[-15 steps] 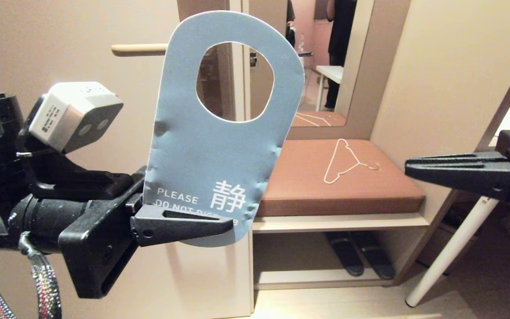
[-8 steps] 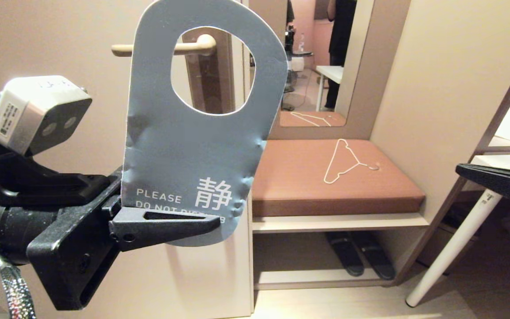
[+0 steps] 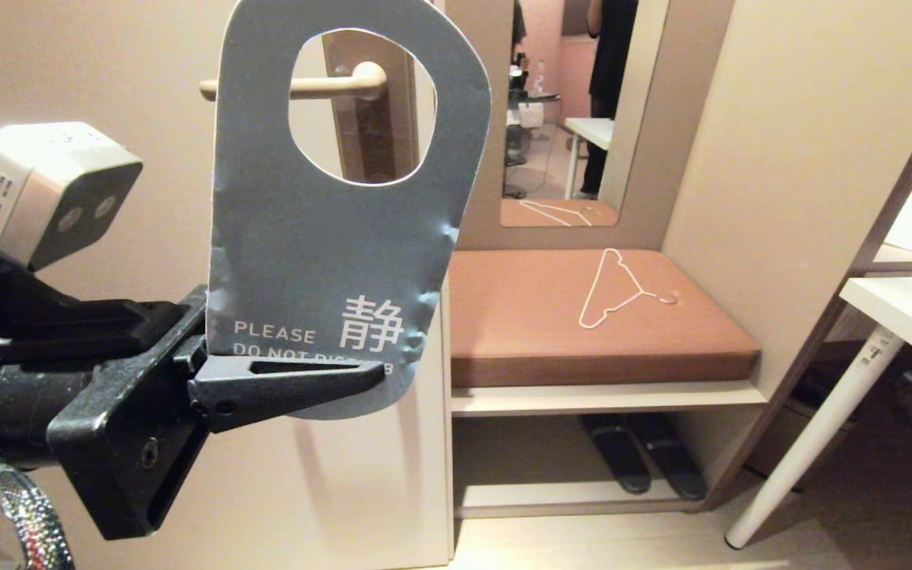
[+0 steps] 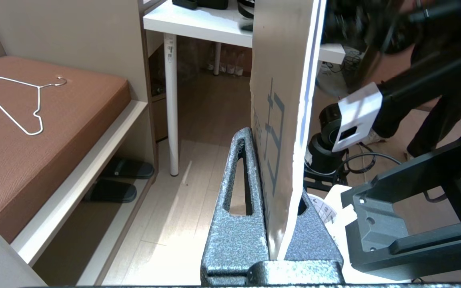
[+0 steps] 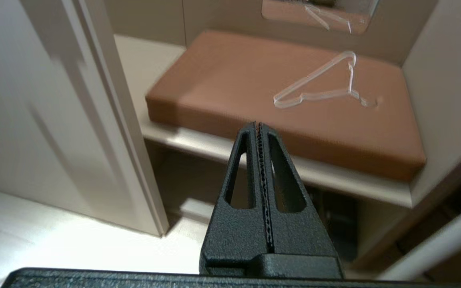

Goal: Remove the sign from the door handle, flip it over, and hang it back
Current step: Hang the sign back with the other side facing out

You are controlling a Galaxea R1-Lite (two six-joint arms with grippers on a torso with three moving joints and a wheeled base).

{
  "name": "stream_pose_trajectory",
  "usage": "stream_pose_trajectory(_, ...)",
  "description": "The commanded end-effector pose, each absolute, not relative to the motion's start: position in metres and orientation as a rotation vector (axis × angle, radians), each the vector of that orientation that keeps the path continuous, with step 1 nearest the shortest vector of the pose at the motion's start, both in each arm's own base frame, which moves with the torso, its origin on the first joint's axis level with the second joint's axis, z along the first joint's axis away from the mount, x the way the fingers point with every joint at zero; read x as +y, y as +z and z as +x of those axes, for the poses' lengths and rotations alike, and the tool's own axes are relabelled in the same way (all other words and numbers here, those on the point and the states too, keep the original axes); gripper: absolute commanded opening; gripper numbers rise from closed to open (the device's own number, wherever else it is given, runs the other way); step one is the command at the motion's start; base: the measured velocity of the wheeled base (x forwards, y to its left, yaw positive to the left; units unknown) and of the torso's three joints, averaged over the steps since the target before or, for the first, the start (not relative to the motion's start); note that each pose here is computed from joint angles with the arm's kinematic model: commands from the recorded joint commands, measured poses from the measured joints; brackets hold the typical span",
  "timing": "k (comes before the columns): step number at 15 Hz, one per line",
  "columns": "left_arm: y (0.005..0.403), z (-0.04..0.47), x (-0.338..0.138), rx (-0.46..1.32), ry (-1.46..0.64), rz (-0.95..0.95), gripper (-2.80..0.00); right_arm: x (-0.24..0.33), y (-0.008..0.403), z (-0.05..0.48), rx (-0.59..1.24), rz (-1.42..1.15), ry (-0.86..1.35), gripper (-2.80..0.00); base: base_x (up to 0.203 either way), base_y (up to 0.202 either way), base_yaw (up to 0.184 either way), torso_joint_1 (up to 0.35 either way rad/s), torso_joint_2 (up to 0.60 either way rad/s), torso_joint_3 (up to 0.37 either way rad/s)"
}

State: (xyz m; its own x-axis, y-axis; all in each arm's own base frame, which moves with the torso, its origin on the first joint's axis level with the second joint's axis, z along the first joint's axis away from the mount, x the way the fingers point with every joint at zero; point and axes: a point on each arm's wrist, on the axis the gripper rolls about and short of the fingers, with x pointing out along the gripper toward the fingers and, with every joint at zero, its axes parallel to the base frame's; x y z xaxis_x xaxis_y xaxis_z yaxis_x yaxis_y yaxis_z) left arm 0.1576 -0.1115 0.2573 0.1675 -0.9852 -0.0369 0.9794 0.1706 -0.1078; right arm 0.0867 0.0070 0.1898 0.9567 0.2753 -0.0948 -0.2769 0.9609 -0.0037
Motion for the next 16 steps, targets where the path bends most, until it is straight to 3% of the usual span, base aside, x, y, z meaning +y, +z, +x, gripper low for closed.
stream_pose_trajectory(1,0.257,0.157,-0.111,0.104,-1.404,-0.064,-2.8,0.006,0.173,0.067,0.078,-0.02,0.251,-2.8,0.0,0.0,0.0,0.0,0.0,0.0)
stream_pose_trajectory(16,0.257,0.158,-0.103,0.1,-1.335,-0.068,-2.8,0.001,0.082,-0.027,0.02,0.018,0.041,-2.8,0.0,0.0,0.0,0.0,0.0,0.0)
